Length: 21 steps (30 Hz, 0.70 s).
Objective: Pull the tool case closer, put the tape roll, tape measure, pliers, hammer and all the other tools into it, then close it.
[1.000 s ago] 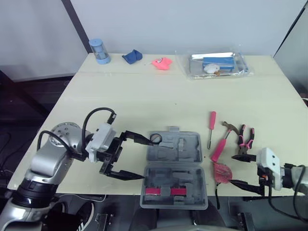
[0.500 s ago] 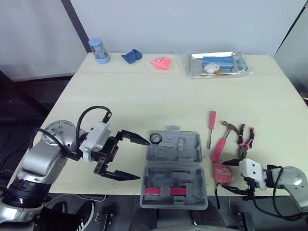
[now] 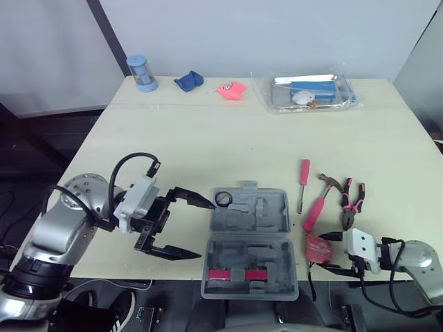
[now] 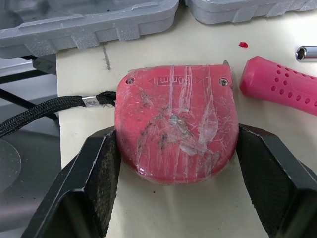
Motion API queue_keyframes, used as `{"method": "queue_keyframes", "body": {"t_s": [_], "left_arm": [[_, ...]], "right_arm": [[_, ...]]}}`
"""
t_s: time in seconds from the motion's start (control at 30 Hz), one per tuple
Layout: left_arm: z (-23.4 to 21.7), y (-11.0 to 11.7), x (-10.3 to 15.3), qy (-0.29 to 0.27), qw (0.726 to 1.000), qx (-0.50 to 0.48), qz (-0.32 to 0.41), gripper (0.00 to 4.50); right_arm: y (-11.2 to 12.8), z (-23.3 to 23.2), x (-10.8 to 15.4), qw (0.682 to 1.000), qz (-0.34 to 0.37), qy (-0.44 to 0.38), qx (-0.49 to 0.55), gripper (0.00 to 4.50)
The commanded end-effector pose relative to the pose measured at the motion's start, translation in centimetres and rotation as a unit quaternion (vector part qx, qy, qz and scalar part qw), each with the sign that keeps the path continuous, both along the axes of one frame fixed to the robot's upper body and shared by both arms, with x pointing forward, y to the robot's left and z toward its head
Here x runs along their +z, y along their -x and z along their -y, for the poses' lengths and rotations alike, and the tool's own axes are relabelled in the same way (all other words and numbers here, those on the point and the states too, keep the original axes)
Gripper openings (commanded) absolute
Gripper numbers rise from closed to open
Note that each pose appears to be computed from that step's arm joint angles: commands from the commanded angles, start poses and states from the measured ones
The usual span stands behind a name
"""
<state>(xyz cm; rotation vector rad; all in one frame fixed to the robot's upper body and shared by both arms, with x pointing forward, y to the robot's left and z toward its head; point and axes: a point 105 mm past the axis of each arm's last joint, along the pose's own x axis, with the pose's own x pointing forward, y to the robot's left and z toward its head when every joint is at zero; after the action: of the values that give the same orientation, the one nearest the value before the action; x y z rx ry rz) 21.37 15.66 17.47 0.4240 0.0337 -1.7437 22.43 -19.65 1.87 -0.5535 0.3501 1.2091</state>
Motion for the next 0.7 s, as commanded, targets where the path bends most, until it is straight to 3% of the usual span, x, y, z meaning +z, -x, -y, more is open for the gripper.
{"method": "queue_keyframes", "body": {"t_s": [0.03, 0.27, 0.47, 0.7], "left_arm": [[-0.2, 0.6, 0.5, 0.004, 1.0, -0.024, 0.011, 4.5], [-0.3, 0.4, 0.5, 0.026, 1.0, 0.0, 0.007, 4.5], [-0.4, -0.5, 0.1, 0.084, 0.993, 0.082, -0.011, 4.5], [-1.1, -0.9, 0.0, 0.097, 0.984, 0.147, -0.013, 4.5]], "right_arm": [[0.0, 0.8, 0.7, 1.0, 0.008, 0.005, -0.011, 2.97], [0.7, 1.9, 4.1, 0.999, 0.0, 0.035, 0.011, 2.97], [-1.6, -1.2, 9.6, 0.996, 0.04, 0.052, 0.061, 2.97], [-4.7, -4.5, 10.8, 0.989, 0.058, 0.103, 0.091, 2.97]]}}
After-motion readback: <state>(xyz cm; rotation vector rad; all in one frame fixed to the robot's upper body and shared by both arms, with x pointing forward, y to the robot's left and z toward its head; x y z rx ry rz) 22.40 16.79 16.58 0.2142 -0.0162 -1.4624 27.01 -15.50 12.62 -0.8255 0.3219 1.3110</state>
